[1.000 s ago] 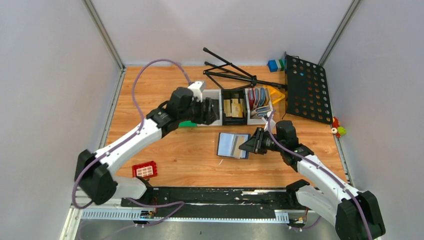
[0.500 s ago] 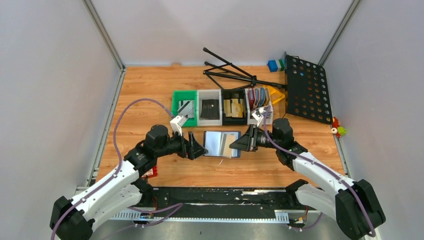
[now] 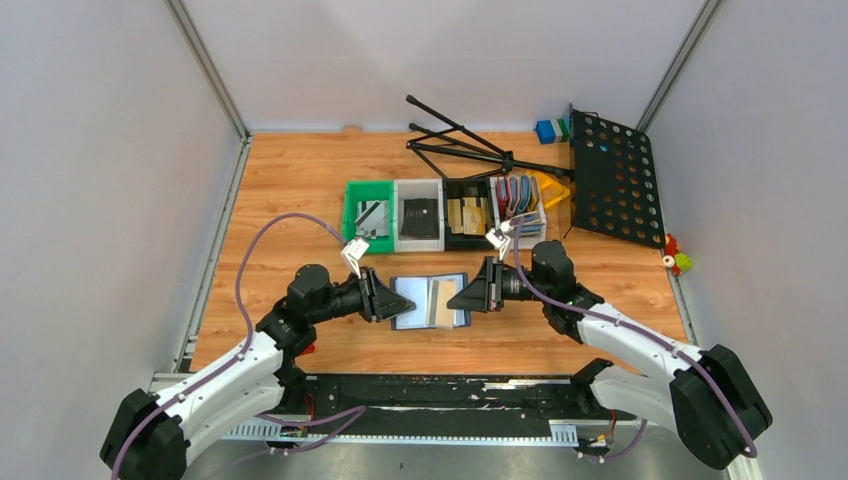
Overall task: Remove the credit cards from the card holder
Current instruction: Remove the credit card from the card holder.
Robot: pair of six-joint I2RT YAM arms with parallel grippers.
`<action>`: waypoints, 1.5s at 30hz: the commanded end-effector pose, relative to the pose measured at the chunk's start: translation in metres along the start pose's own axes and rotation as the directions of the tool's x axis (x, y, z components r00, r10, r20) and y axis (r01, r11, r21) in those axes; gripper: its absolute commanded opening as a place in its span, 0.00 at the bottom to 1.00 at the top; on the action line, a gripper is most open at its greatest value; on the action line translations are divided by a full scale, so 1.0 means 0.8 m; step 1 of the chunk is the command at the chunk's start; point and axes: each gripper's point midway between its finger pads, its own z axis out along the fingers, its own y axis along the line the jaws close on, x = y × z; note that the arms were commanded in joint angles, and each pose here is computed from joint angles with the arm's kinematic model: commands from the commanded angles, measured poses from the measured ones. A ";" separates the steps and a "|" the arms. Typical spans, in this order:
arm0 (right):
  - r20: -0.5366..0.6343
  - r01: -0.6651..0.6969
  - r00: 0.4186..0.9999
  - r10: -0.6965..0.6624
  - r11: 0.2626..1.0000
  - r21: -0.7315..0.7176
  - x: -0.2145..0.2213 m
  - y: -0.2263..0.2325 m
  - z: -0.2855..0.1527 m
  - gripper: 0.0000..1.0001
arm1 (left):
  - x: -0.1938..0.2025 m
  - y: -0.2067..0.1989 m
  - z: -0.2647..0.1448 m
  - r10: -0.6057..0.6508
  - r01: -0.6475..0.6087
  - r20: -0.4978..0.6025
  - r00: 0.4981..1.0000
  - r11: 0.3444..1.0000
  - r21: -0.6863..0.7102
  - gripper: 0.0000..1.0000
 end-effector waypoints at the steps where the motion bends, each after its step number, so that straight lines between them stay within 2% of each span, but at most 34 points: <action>1: 0.020 0.056 0.998 -0.055 0.997 -0.062 -0.011 0.024 0.007 0.01 | -0.015 -0.022 -0.001 0.015 -0.020 0.058 0.998 0.996 0.091 0.33; 2: 0.018 0.053 0.998 -0.052 0.997 -0.060 -0.011 0.023 0.008 0.02 | -0.014 -0.022 -0.001 0.011 -0.017 0.060 0.998 0.996 0.093 0.25; 5: 0.015 0.048 0.999 -0.048 0.998 -0.047 -0.008 0.018 0.008 0.24 | -0.013 -0.021 -0.002 0.008 -0.013 0.062 0.998 0.996 0.093 0.00; 8: 0.024 0.051 0.998 -0.050 0.999 -0.019 -0.006 0.010 0.007 0.37 | -0.016 -0.021 -0.003 -0.001 -0.005 0.074 0.997 0.996 0.090 0.00; 12: 0.025 0.059 0.998 -0.059 0.998 -0.006 -0.002 0.006 0.003 0.41 | -0.020 -0.023 -0.005 -0.008 -0.001 0.090 0.996 0.996 0.091 0.00; 20: 0.010 0.067 0.998 -0.067 0.998 0.005 0.003 0.006 0.000 0.33 | -0.020 -0.020 -0.004 -0.022 0.015 0.082 0.996 0.996 0.083 0.00; 30: -0.036 0.112 0.993 -0.110 0.993 0.043 0.009 0.003 -0.006 0.33 | -0.021 -0.020 -0.003 -0.027 0.020 0.076 0.997 0.996 0.084 0.00; 36: -0.042 0.110 0.993 -0.108 0.993 0.043 0.010 0.002 -0.004 0.19 | -0.022 -0.023 -0.001 -0.034 0.027 0.068 0.997 0.994 0.101 0.00; 40: -0.044 0.114 0.993 -0.113 0.993 0.033 0.008 0.006 -0.004 0.15 | -0.020 -0.022 0.001 -0.034 0.028 0.058 0.998 0.994 0.102 0.00; 45: -0.047 0.120 0.992 -0.118 0.993 0.024 0.008 0.009 -0.004 0.05 | -0.017 -0.015 0.004 -0.042 0.038 0.048 0.998 0.996 0.085 0.00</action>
